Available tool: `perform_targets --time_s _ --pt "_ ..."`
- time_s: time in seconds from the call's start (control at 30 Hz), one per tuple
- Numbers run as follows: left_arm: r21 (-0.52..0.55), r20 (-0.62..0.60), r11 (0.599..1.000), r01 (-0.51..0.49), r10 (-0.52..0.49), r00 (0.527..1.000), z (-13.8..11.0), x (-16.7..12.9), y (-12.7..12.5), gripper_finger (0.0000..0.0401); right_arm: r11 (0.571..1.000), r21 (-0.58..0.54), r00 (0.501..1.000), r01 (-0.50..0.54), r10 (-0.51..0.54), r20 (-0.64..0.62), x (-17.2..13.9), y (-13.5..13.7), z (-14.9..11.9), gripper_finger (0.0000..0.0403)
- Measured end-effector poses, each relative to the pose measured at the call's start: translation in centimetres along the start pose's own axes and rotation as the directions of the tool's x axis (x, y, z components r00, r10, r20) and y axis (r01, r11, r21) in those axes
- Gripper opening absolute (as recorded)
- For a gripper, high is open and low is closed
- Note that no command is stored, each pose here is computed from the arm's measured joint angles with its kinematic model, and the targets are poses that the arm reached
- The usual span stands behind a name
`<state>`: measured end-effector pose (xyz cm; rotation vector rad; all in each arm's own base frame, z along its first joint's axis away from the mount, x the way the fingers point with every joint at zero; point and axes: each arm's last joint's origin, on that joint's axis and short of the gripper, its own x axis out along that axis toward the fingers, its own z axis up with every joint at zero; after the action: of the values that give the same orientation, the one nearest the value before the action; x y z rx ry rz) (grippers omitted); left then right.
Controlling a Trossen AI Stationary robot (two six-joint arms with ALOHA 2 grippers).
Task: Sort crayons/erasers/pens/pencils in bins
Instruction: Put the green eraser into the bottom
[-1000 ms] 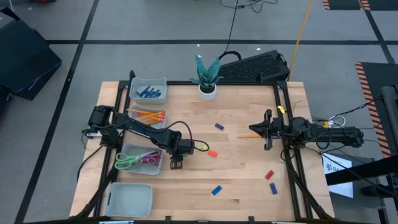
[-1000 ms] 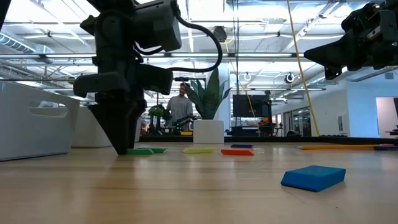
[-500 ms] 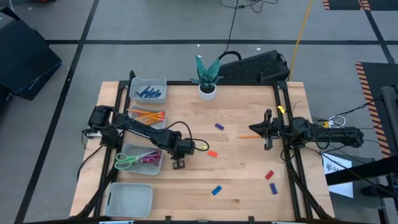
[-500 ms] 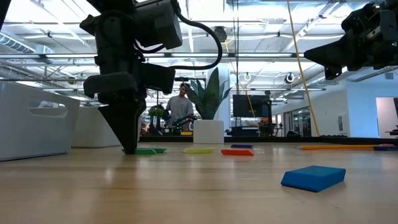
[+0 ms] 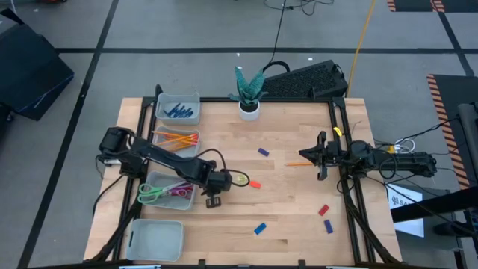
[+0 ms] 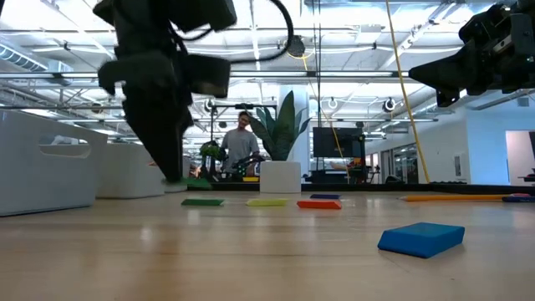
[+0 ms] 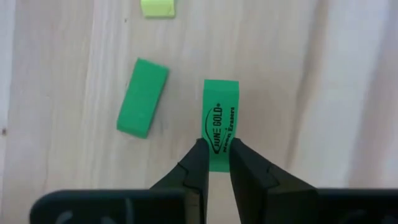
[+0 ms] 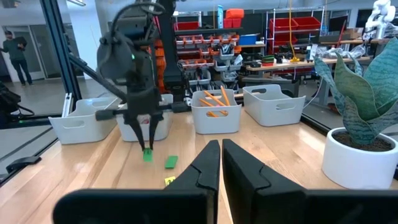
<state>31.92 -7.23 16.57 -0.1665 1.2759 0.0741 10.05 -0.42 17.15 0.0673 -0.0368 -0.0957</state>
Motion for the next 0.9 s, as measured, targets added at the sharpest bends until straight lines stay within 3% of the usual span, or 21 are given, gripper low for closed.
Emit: perform_targets --time_s 0.2,0.4,0.63,0.73,0.9 --pt "-0.04 0.003 0.993 0.11 -0.11 0.994 -1.0 -3.7 -1.0 0.0051 1.0 0.0 1.0 0.0 0.0 0.0 0.0 0.0 0.0 0.0013" --pt "-0.108 0.014 0.951 0.289 -0.289 0.957 -3.6 -10.6 -2.6 0.0051 1.0 0.0 1.0 0.0 0.0 -0.001 0.0 0.0 0.0 0.0013" --pt "-0.146 -0.045 0.877 0.458 -0.468 0.882 -9.5 -17.1 -6.5 0.0051 1.0 0.0 1.0 0.0 0.0 0.0 0.0 0.0 0.0 0.0013" --pt "-0.126 -0.116 0.877 0.464 -0.477 0.871 -12.6 -17.8 -8.9 0.0051 1.0 0.0 1.0 0.0 0.0 0.0 0.0 0.0 0.0 0.0013" --pt "-0.045 -0.184 0.947 0.318 -0.32 0.929 -17.1 -16.7 -11.8 0.0051 1.0 0.0 1.0 0.0 0.0 0.0 0.0 0.0 0.0 0.0013"
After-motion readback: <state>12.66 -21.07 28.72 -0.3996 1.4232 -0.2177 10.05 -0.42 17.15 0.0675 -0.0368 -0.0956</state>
